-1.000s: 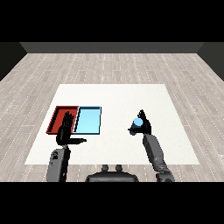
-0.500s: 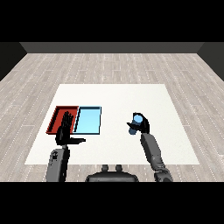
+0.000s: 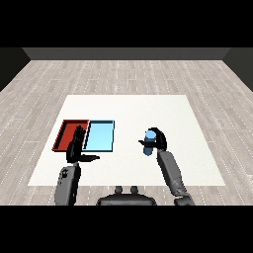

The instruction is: Pick the blue can and put it in the blue box

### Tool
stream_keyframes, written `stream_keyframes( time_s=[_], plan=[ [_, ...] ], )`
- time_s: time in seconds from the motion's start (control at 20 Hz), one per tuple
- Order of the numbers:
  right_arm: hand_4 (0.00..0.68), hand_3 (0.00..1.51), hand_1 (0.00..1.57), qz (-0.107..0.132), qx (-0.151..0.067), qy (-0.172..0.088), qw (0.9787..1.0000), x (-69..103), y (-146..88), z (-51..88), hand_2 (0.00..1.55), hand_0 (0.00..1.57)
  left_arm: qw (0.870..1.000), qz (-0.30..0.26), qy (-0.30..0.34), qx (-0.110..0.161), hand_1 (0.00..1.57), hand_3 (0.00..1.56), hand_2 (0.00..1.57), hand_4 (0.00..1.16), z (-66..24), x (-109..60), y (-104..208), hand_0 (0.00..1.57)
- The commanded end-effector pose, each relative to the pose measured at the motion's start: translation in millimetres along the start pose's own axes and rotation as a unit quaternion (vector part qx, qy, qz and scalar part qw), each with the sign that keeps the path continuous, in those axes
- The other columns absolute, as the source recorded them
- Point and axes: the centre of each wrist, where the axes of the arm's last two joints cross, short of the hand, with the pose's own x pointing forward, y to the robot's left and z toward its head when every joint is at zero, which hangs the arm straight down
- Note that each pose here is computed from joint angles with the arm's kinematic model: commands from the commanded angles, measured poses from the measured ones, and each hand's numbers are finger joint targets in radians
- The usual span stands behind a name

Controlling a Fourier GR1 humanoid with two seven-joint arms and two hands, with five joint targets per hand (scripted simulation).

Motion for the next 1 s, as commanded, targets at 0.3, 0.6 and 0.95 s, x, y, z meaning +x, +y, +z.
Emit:
stream_keyframes(
  time_s=[0.3, 0.6, 0.95],
  plan=[
    [0.634, 1.44, 1.42, 0.009, 0.062, -0.097, 0.9933, 72.4, 24.9, -19.7, 1.46, 1.42, 0.999, 0.019, 0.012, -0.035, 0.00, 0.00, 0.00, 0.00, -11.4, -0.5, -30.7, 0.00],
    [0.634, 1.44, 1.46, 0.009, 0.071, -0.112, 0.9911, 82.3, 47.0, -8.8, 1.46, 1.46, 0.996, 0.058, 0.050, -0.050, 0.00, 0.00, 0.00, 0.00, -8.0, -0.3, -38.9, 0.00],
    [0.632, 1.44, 1.49, 0.004, 0.081, -0.113, 0.9902, 82.0, 43.6, 3.6, 1.46, 1.49, 0.993, 0.074, 0.060, -0.062, 0.00, 0.00, 0.00, 0.00, -3.8, 0.4, -63.0, 0.00]
  ],
)
